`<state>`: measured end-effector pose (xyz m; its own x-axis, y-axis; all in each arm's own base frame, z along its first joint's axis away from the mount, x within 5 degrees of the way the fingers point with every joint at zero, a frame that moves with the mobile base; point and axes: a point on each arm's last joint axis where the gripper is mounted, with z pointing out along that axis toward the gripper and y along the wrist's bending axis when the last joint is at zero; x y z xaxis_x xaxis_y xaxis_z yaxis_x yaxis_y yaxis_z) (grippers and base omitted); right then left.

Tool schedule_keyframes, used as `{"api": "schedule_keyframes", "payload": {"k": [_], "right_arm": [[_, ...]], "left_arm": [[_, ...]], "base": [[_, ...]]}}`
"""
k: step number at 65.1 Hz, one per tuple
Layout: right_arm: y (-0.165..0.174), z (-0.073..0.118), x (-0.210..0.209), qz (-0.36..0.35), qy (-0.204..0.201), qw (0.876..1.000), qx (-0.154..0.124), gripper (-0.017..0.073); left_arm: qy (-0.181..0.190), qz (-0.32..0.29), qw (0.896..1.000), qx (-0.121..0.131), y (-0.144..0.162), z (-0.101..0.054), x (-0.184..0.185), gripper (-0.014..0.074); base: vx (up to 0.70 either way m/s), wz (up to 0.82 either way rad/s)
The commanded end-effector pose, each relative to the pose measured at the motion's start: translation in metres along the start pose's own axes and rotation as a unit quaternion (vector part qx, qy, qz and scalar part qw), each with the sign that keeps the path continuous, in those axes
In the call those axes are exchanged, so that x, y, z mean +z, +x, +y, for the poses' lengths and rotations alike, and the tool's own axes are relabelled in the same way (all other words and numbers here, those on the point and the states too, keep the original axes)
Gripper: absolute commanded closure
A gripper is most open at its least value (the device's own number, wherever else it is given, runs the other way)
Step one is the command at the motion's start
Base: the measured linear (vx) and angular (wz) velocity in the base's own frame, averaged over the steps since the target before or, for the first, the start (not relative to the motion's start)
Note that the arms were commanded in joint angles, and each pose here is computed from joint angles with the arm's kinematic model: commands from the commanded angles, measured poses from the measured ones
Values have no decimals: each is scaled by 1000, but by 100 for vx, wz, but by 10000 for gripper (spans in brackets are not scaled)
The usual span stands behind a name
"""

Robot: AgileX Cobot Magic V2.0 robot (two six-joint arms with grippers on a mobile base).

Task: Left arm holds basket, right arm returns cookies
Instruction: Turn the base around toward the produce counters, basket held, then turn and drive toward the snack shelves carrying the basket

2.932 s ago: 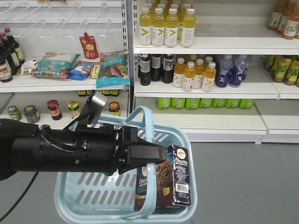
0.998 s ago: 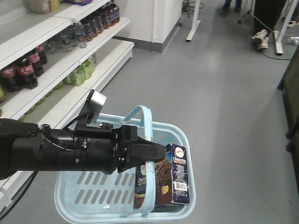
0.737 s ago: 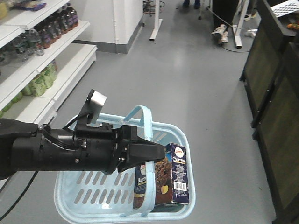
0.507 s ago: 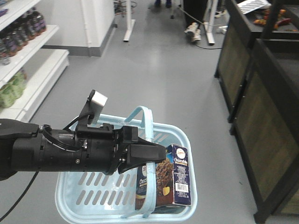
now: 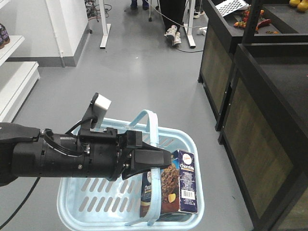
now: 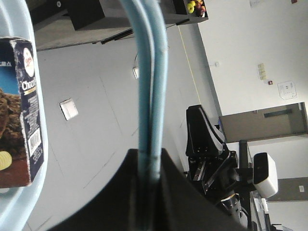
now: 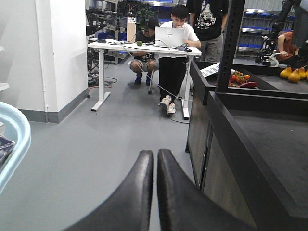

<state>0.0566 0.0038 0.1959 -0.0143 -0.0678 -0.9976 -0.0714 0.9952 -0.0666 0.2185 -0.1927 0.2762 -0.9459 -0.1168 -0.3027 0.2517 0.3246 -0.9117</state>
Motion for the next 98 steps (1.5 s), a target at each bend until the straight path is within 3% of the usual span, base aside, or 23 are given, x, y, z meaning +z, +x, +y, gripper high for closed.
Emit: {"api": "schedule_keyframes", "payload": {"k": [1,98], "right_arm": [[-2,0,0,-35,3,999,-4,570],[-2,0,0,-35,3,999,-4,570]], "left_arm": [[69,-22,997,-2,-5,-29,-8,596],[69,-22,997,-2,-5,-29,-8,596]], "base": [[28,-2],[30,-2]]}}
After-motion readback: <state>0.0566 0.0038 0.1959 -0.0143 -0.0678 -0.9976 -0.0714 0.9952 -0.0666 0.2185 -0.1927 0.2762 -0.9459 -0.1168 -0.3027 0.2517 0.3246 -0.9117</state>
